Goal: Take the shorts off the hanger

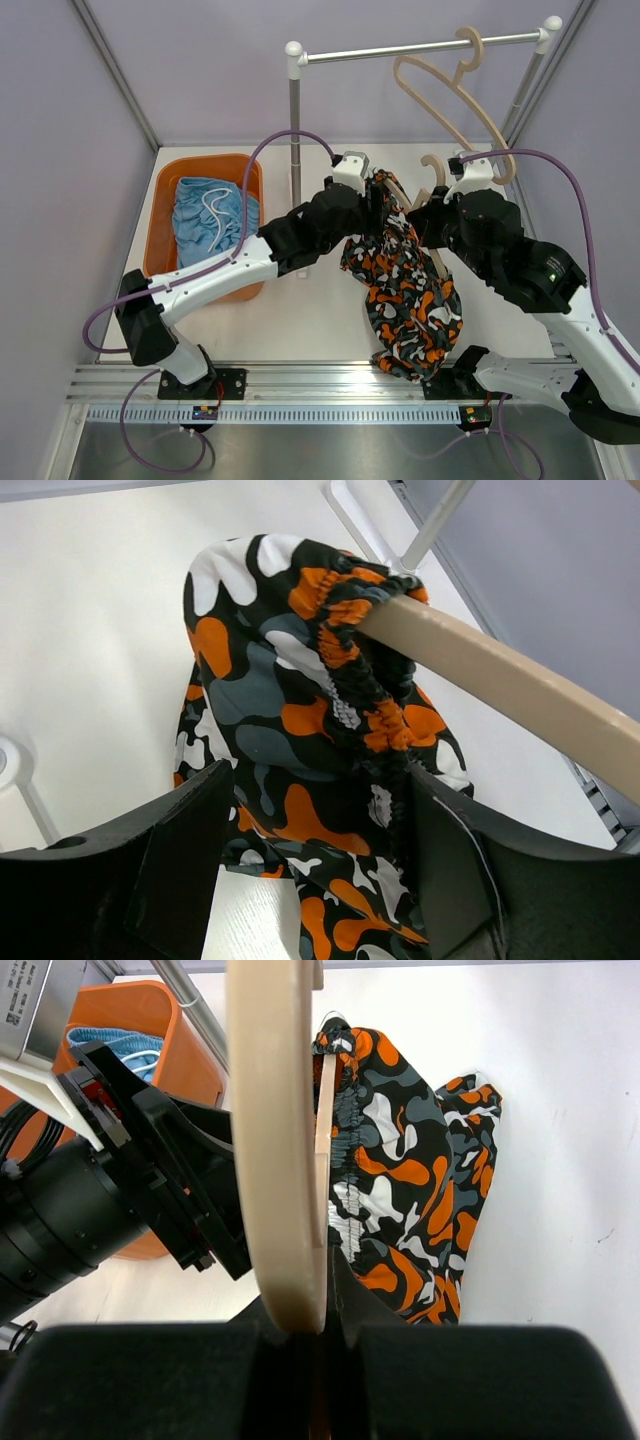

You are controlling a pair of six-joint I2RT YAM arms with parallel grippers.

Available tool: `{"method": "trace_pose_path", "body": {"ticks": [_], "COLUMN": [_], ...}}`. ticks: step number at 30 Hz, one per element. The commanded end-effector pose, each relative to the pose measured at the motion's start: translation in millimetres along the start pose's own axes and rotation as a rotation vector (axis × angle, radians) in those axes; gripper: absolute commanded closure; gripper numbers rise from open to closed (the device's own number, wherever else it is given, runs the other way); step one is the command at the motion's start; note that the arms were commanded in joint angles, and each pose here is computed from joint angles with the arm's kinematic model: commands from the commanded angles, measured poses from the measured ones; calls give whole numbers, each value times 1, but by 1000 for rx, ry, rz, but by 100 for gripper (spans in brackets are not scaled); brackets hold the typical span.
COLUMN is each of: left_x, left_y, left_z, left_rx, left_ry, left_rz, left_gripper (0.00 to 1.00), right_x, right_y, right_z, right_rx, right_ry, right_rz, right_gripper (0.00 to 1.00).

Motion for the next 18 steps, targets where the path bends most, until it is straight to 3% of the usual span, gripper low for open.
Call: {"method": "trace_pose_path", "body": {"ticks": [1, 7, 18], "left_x": [15, 19, 28], "left_y": [13, 12, 10], "left_z": [-1, 8, 22], "left_rx": [62, 23, -26], "left_ry": [-61, -81, -91], "left_rz": [31, 29, 21], "left_gripper": [30, 16, 7], "right_x": [19, 17, 14], "right_y": [2, 1, 1], "right_z": [17, 13, 9], "right_rx": [28, 9, -3], "right_ry": [-71, -63, -54], "right_rz": [-44, -37, -28], "right_gripper": [100, 100, 100]}}
Point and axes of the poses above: each gripper's point midway between its finger pads, its own z axis back along the fingers, its own y axis along the line the jaws close on, x = y × z, the point moved 6 cm from there along z, back along the fingers
